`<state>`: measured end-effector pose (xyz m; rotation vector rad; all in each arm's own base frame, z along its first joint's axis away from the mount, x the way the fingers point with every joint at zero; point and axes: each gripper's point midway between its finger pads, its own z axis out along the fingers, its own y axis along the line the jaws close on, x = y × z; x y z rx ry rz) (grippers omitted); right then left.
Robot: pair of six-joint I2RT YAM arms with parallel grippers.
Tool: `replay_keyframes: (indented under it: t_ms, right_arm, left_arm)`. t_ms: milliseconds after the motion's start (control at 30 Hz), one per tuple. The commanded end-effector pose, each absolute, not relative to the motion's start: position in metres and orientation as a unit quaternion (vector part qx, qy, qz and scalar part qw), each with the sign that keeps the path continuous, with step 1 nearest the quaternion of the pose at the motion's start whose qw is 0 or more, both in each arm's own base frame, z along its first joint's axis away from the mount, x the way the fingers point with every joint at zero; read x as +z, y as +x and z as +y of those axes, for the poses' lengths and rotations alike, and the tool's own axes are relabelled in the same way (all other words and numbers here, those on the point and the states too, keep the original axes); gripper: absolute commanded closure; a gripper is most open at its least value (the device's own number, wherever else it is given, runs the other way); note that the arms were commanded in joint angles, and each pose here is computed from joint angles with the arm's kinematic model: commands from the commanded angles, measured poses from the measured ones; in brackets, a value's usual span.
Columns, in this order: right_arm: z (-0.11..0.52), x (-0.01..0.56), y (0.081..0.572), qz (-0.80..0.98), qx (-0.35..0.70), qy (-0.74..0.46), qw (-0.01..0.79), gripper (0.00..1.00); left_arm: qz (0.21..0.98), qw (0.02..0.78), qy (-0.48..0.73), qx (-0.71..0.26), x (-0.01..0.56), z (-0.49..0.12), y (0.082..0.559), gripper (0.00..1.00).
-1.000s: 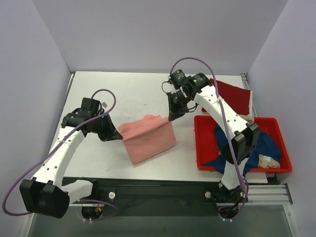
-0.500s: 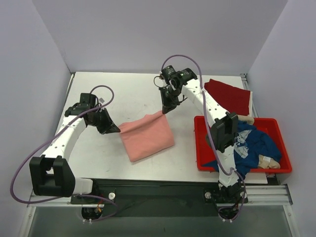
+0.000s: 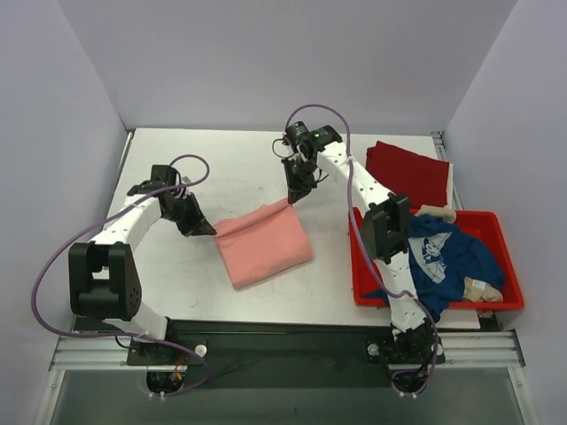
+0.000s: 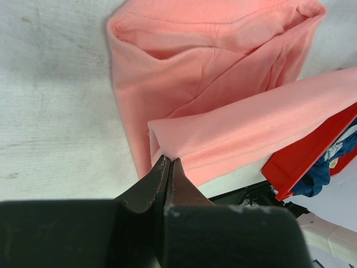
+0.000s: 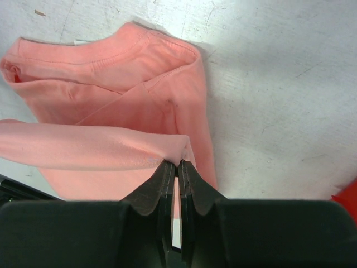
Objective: Fold and stack the t-shirts
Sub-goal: Fold the long partially folded tshirt into a neat square
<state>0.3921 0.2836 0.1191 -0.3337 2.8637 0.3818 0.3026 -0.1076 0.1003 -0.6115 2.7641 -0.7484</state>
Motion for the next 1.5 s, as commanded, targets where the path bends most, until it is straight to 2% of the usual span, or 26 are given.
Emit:
replay_keyframes:
  t_ms: [0, 367, 400, 433, 533, 633, 733, 867, 1300, 1467]
  right_arm:
    - [0.272, 0.124, 0.406, 0.978, 0.119, -0.11, 0.133, 1.0]
    - [0.274, 0.103, 0.428, 0.975, 0.116, -0.123, 0.141, 0.99]
    - [0.277, 0.101, 0.429, 0.975, 0.124, -0.125, 0.137, 0.92]
    - [0.277, 0.101, 0.43, 0.974, 0.127, -0.125, 0.137, 0.7]
    - [0.281, 0.099, 0.429, 0.971, 0.146, -0.135, 0.132, 0.37]
    - [0.282, 0.105, 0.43, 0.967, 0.164, -0.142, 0.135, 0.25]
    - [0.278, 0.11, 0.426, 0.963, 0.187, -0.141, 0.131, 0.11]
    - [0.27, 0.105, 0.414, 0.956, 0.227, -0.14, 0.12, 0.05]
    - [0.247, 0.093, 0.381, 0.931, 0.336, -0.116, 0.089, 0.04]
    - [0.249, 0.079, 0.374, 0.93, 0.344, -0.111, 0.068, 0.04]
  left_arm:
    - [0.942, 0.151, -0.185, -0.236, 0.106, -0.093, 0.328, 1.0]
    - [0.956, 0.13, -0.165, -0.204, 0.084, -0.078, 0.354, 1.0]
    - [0.958, 0.125, -0.164, -0.2, 0.082, -0.077, 0.354, 0.84]
    - [0.96, 0.121, -0.158, -0.195, 0.082, -0.076, 0.356, 0.69]
    - [0.962, 0.131, -0.158, -0.182, 0.086, -0.071, 0.361, 0.35]
    - [0.96, 0.152, -0.156, -0.174, 0.095, -0.067, 0.366, 0.2]
    - [0.956, 0.161, -0.151, -0.19, 0.096, -0.071, 0.364, 0.18]
    - [0.951, 0.149, -0.144, -0.229, 0.083, -0.085, 0.346, 0.18]
    - [0.937, 0.145, -0.163, -0.274, 0.054, -0.099, 0.317, 0.19]
    - [0.933, 0.137, -0.173, -0.284, 0.039, -0.103, 0.311, 0.25]
